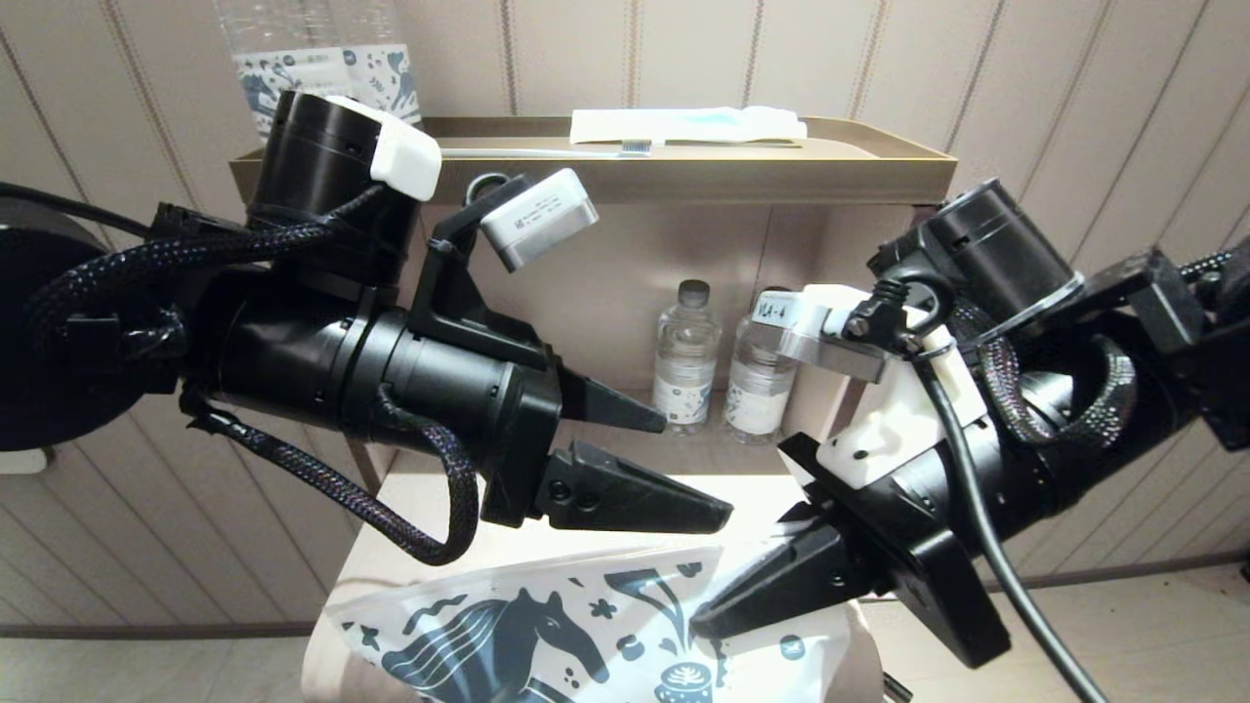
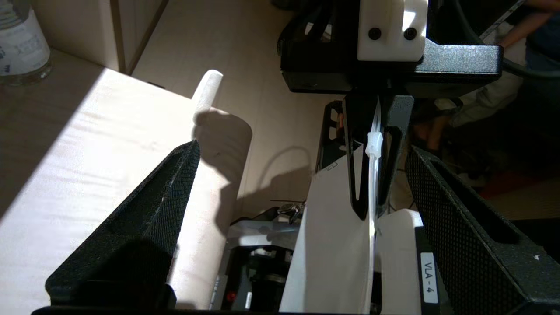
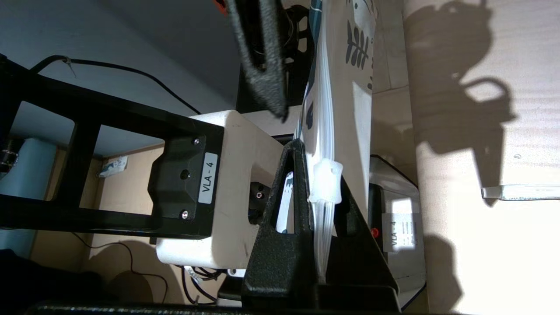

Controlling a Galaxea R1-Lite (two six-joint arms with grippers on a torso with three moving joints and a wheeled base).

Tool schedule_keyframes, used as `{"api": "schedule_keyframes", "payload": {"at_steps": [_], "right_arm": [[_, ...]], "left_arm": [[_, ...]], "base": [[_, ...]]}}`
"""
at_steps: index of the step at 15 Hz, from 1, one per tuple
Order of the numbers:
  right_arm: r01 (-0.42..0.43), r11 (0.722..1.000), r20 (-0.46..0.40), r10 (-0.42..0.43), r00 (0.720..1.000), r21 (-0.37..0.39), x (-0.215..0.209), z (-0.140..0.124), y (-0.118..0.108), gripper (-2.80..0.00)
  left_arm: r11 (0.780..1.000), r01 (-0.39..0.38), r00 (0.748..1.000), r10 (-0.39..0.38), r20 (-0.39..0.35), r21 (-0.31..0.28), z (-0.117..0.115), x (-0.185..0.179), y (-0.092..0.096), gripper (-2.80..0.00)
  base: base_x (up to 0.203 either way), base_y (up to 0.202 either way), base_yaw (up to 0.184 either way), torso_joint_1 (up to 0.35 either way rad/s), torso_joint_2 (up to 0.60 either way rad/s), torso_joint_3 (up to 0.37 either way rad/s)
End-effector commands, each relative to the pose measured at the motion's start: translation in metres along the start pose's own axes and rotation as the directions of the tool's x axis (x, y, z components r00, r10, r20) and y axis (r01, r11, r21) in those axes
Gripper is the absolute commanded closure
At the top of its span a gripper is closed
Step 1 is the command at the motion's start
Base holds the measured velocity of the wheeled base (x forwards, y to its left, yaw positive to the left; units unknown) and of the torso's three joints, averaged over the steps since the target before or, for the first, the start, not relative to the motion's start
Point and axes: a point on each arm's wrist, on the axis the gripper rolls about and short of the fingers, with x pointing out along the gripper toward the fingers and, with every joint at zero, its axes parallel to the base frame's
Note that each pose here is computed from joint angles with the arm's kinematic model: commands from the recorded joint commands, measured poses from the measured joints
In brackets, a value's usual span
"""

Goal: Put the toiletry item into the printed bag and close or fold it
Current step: Hand it to the other hand, then open the storage bag

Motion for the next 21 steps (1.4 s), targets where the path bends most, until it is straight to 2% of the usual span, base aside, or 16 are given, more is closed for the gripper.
{"api": "schedule_keyframes", "payload": {"at_steps": [1,14,21], "right_arm": [[-0.01,1.0,-0.008,0.01,1.0,0.014,0.004,-0.002,-0.005,0.0],[-0.004,1.0,0.006,0.003,1.0,0.026,0.005,0.002,-0.009,0.0],[-0.001,0.999,0.01,0.0,1.0,0.037,0.004,0.002,-0.01,0.0]], "left_arm": [[1.0,0.015,1.0,-0.015,-0.005,0.001,-0.001,0.003,-0.003,-2.8],[0.999,0.045,0.999,-0.045,-0.006,0.023,-0.001,0.003,-0.017,-2.8],[0.999,0.048,0.999,-0.048,-0.02,0.016,-0.005,0.006,-0.016,-2.8]], "base": [[0.0,0.0,0.0,0.0,0.0,0.0],[0.0,0.0,0.0,0.0,0.0,0.0],[0.0,0.0,0.0,0.0,0.0,0.0]]}}
